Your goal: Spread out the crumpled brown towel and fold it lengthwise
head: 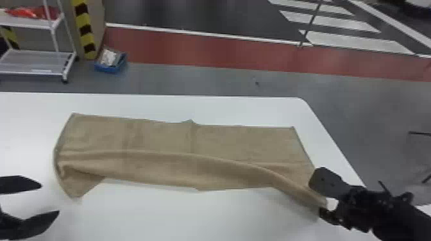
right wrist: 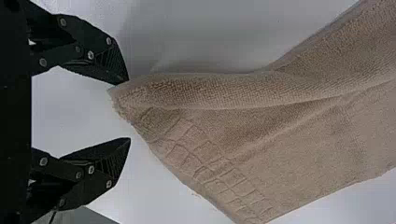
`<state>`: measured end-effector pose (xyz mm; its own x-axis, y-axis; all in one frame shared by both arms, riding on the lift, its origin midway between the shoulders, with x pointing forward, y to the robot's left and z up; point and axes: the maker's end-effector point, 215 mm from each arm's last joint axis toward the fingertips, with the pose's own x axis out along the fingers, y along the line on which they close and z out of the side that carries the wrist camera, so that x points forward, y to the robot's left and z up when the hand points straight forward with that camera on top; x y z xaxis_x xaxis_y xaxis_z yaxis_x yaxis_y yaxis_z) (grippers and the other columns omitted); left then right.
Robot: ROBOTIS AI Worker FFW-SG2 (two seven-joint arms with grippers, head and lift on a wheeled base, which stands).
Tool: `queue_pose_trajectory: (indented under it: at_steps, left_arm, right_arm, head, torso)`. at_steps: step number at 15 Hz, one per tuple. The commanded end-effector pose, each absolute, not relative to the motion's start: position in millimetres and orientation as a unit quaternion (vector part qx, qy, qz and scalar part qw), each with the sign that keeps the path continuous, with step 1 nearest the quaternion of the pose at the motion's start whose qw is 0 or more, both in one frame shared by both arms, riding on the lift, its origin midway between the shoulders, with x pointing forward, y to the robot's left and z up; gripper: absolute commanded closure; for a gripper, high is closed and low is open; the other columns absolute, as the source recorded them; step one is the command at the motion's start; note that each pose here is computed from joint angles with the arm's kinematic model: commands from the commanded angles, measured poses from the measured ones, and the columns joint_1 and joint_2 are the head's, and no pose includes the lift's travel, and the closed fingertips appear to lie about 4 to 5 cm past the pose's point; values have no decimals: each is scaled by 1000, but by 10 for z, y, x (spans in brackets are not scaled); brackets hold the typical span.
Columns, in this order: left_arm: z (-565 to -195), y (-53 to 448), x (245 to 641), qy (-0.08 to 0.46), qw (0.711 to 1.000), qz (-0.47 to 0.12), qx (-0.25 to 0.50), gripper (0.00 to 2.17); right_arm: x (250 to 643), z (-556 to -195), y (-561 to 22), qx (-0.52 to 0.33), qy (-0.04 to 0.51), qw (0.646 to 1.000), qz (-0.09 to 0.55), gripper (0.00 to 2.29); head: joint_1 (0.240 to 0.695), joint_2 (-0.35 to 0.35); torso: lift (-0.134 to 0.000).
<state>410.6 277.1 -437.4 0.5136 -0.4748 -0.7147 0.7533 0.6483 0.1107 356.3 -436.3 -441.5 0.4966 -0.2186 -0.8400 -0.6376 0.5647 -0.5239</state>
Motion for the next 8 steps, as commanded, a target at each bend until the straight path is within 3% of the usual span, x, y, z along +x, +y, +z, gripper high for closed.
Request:
queue_pose_trajectory:
  at_steps: [1,2,7,8]
  left_arm:
    - [-4378,2759,4105,332,845,-365,205,269]
    - [-4355,2745,4111,329,846,-366,204,265]
    - [-4177,2720,4152,317,859,-355,189,265]
    - [-4172,2710,4143,318,859,-355,186,265]
  right_arm:
    - [3584,-4404,-4357,-444,481,742,143,849]
    - [3589,-4394,-4355,-444,481,742,144,1001]
    - [3537,-4358,-4427,-441,485,743,137,1001]
    - [3529,-4361,-4428,-440,486,743,138,1150]
  head:
    - [695,-235]
    - [695,-234]
    - [695,-239]
    - [695,-242]
  torso:
    - [-125]
    - [-125]
    - [-125]
    - [-125]
